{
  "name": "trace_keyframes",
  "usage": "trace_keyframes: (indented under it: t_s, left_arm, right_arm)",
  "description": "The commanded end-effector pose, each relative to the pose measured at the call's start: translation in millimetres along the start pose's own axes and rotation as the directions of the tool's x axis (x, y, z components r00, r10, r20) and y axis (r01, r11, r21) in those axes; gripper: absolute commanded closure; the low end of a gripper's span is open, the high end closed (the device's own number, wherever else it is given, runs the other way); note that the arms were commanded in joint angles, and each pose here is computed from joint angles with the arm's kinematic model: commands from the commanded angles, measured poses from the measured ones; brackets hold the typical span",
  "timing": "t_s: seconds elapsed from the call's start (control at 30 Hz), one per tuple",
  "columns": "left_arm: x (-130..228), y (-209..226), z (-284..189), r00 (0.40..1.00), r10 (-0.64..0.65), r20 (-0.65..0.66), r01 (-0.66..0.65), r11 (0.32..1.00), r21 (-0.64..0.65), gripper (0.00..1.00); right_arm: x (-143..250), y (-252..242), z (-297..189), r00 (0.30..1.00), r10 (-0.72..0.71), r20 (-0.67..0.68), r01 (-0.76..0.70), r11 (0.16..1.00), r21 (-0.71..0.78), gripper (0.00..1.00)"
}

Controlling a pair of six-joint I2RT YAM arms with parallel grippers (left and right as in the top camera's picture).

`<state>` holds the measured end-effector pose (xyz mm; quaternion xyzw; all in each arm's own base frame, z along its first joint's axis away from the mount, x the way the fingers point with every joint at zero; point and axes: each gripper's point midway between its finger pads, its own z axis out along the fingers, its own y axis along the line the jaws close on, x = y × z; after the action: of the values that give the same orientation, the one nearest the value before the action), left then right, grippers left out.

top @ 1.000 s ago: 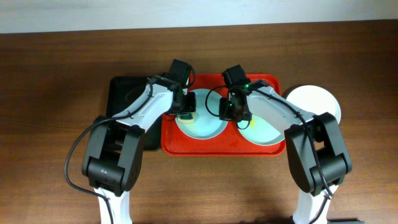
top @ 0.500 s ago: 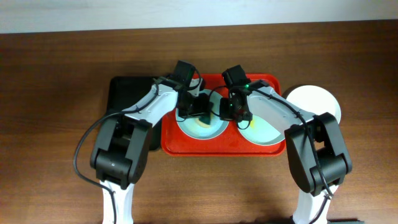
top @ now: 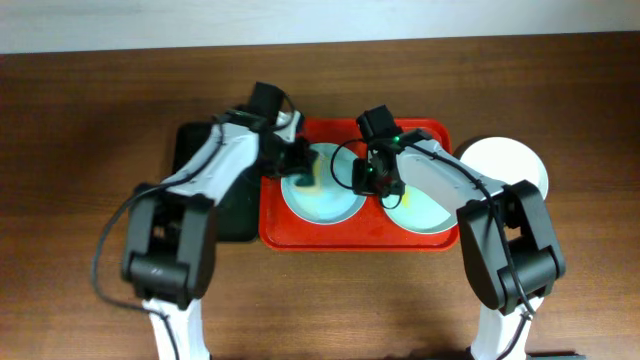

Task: Clean dirty plates on tray and stack at the side
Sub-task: 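Return the sponge to the black tray with the left gripper, then lift the white plate and tilt it over the black tray with the right gripper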

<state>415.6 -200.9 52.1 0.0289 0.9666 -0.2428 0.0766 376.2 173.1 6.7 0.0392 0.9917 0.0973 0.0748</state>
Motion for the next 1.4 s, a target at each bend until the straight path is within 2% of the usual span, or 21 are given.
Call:
trace_keyframes:
  t_s: [0.0,0.1,0.23,0.27,0.37,0.5,0.6,0.87,0.97,1.1,1.23,1.37]
  left_arm:
    - [-36.8,-1.9,-76.3,0.967,0.136,0.215,-0.099,0.980,-0.175,1.00]
    - [-36.7,23.2,-114.7,0.951,0.151,0.269,-0.041,0.927,-0.373,1.00]
    - [-19.4,60.2,-134.0,0.966,0.137,0.220,0.013,0.823,-0.567,1.00]
    - [-12.1,73.2,-136.9,0.972,0.127,0.196,0.022,0.785,-0.619,1.00]
    - [-0.6,95.1,-136.6,0.982,0.094,0.167,0.041,0.749,-0.661,1.00]
    - [7.1,130.3,-134.5,0.984,0.025,0.179,0.103,0.735,-0.671,1.00]
    - [8.8,154.3,-131.1,0.977,-0.030,0.212,0.162,0.749,-0.642,1.00]
    - [16.3,181.4,-114.9,0.948,-0.201,0.245,0.285,0.880,-0.380,1.00]
    - [14.4,175.0,-112.3,0.965,-0.145,0.218,0.215,0.913,-0.346,1.00]
    - [13.1,172.6,-111.6,0.965,-0.144,0.220,0.213,0.919,-0.332,1.00]
    - [12.9,172.5,-111.6,0.965,-0.143,0.221,0.212,0.919,-0.332,1.00]
    - [12.9,173.2,-111.8,0.965,-0.143,0.221,0.213,0.917,-0.336,1.00]
  right_arm:
    - [10.3,-0.3,7.9,0.999,-0.014,-0.030,0.014,1.000,0.007,0.80]
    - [10.4,-0.4,8.0,0.999,-0.014,-0.031,0.014,1.000,0.008,0.66]
    - [10.4,-0.4,8.0,0.999,-0.014,-0.031,0.014,1.000,0.008,0.65]
    - [10.1,-0.3,7.9,0.999,-0.014,-0.030,0.014,1.000,0.007,0.71]
    - [9.3,0.2,8.0,1.000,-0.014,-0.026,0.014,1.000,0.005,0.96]
    - [9.3,0.1,8.0,1.000,-0.010,-0.027,0.010,1.000,0.005,0.96]
    - [9.3,0.1,7.9,1.000,-0.010,-0.027,0.010,1.000,0.005,0.96]
    - [3.1,-2.0,3.8,1.000,0.005,-0.022,-0.005,1.000,-0.004,0.96]
    - [-15.1,0.6,-17.0,0.999,0.030,-0.026,-0.031,0.998,-0.052,0.96]
    - [-48.7,14.4,-72.4,0.999,0.047,-0.015,-0.049,0.989,-0.137,0.96]
    - [-72.4,38.6,-117.0,0.998,0.000,0.065,0.012,0.985,-0.171,0.96]
    - [-86.7,70.7,-131.1,0.986,-0.046,0.162,0.079,0.976,-0.203,0.96]
